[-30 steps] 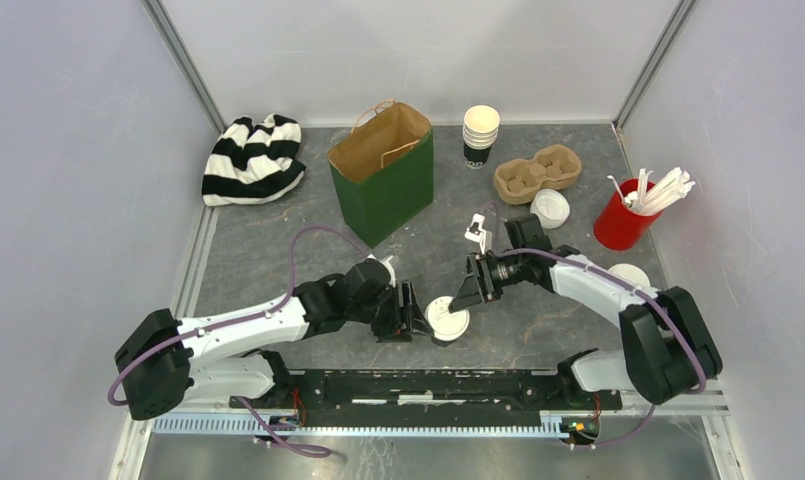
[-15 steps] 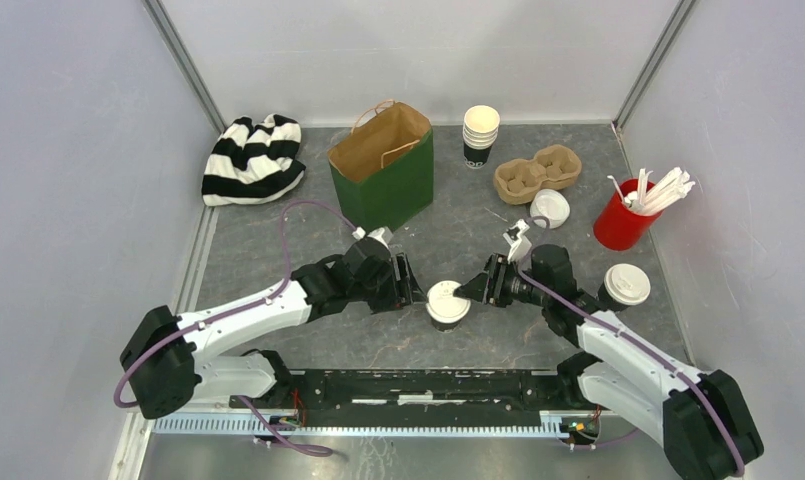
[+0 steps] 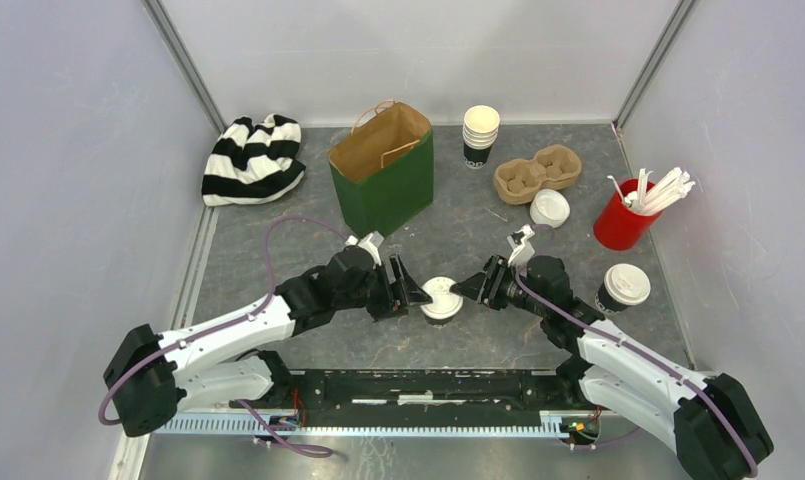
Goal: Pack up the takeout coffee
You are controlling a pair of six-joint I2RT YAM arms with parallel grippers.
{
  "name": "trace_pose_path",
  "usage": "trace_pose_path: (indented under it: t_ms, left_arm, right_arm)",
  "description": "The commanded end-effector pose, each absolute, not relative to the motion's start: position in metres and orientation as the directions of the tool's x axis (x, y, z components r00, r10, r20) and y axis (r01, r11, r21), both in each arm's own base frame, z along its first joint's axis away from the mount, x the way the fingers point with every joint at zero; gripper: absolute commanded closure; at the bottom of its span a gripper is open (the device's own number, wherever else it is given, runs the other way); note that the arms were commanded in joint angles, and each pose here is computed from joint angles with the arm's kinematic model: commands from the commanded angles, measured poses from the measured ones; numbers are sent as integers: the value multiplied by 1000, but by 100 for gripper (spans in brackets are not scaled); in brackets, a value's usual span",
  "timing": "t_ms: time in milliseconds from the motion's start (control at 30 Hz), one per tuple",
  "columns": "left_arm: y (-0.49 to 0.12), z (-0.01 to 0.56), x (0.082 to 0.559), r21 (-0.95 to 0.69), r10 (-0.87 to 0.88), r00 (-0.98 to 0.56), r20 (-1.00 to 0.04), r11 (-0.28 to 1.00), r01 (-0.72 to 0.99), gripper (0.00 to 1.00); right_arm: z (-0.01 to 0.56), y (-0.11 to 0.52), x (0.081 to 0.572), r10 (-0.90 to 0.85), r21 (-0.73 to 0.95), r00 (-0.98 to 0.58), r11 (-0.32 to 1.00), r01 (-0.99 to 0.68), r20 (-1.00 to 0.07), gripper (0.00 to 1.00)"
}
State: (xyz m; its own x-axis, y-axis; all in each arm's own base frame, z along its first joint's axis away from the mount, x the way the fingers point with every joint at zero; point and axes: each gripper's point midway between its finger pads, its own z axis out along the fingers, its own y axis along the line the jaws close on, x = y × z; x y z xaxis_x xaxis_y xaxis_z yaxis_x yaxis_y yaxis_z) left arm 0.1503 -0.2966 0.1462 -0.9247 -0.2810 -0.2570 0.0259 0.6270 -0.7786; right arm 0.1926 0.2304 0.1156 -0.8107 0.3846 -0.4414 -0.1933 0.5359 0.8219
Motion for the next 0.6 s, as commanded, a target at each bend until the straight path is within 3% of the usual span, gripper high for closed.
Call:
trace_pose_path:
  t_ms: [0,267,367,433,567]
  left_arm:
    - [-307,143,147,-823,-306,-936,-172,567,-34,22]
    - [-307,122,151,-805,-308,-935,-178,592,-42,33]
    - [-300,112,150,-787,-321,-929,-185,615,-56,35]
    - [-295,104,151,-771,-327,-925,-194,634,-62,36]
    - [-289,88,147,-745,-309,-932,-192,663,-66,41]
  right_arm:
    - [122,227,199,444,835,-778,521,-179,-444,47]
    - [120,228,194,430,836,-788,516,-187,-441,47]
    - [125,232,191,417,851,-800,483,-207,-431,38]
    - [140,238,188,418,882,-801,386,-270,-428,32]
    - [141,243,182,315,884,-846,339,-322,-430,28]
